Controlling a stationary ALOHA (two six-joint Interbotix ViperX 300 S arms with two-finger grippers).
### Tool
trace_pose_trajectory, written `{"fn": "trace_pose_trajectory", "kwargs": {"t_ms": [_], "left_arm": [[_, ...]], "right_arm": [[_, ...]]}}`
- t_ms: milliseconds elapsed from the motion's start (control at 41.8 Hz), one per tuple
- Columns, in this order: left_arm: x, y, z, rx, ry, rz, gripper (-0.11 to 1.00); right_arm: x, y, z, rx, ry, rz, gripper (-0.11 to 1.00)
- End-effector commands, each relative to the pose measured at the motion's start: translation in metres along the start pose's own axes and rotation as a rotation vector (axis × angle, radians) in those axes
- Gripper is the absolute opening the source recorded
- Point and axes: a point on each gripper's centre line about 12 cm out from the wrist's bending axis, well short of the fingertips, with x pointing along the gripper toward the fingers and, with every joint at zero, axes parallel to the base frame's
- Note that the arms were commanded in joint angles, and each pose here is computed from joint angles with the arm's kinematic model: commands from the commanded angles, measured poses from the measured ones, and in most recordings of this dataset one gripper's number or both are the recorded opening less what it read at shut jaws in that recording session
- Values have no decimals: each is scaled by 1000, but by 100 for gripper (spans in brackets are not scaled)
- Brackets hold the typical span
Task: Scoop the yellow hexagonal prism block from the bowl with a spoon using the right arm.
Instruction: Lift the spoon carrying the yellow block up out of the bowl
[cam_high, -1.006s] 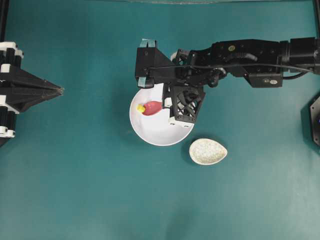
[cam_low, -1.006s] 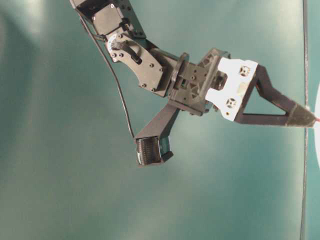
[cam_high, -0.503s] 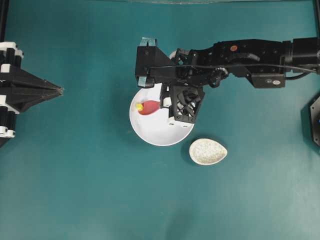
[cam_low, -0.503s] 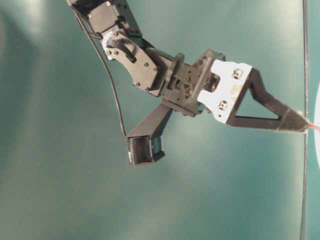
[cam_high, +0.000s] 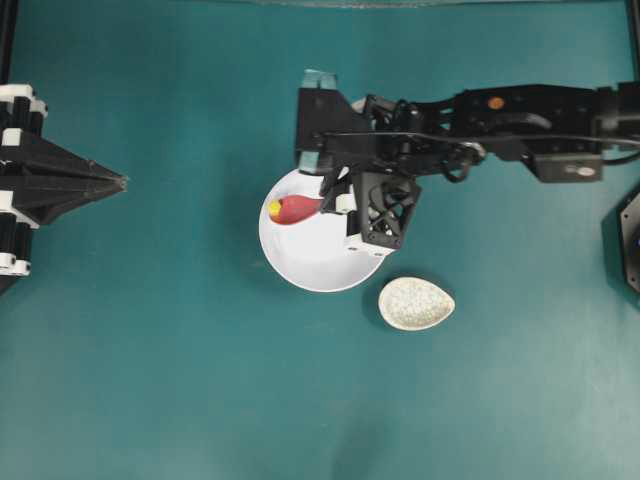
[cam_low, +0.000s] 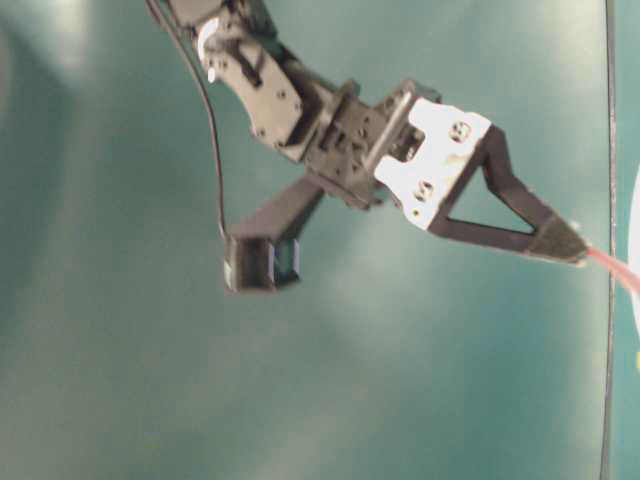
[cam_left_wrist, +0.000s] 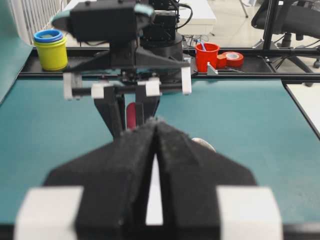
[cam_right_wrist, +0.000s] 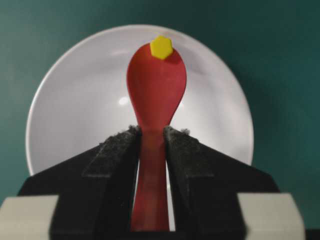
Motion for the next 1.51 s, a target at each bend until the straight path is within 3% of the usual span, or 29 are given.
{"fn": "trace_pose_trajectory", "kwargs": {"t_ms": [0,311,527,1485], "left_arm": [[2,0,2,1,-3,-1,0],[2,0,2,-2,-5,1,0],[2,0,2,-3,-5,1,0],[2,0,3,-6,-8,1,0]], "right_arm": [[-21,4,11,-21,-128,-15,23],[-63,15,-4,-122,-479,-72,23],[-92,19,-16,-136,-623,-80,23],[-106,21,-36,-117,-598,-64,23]]}}
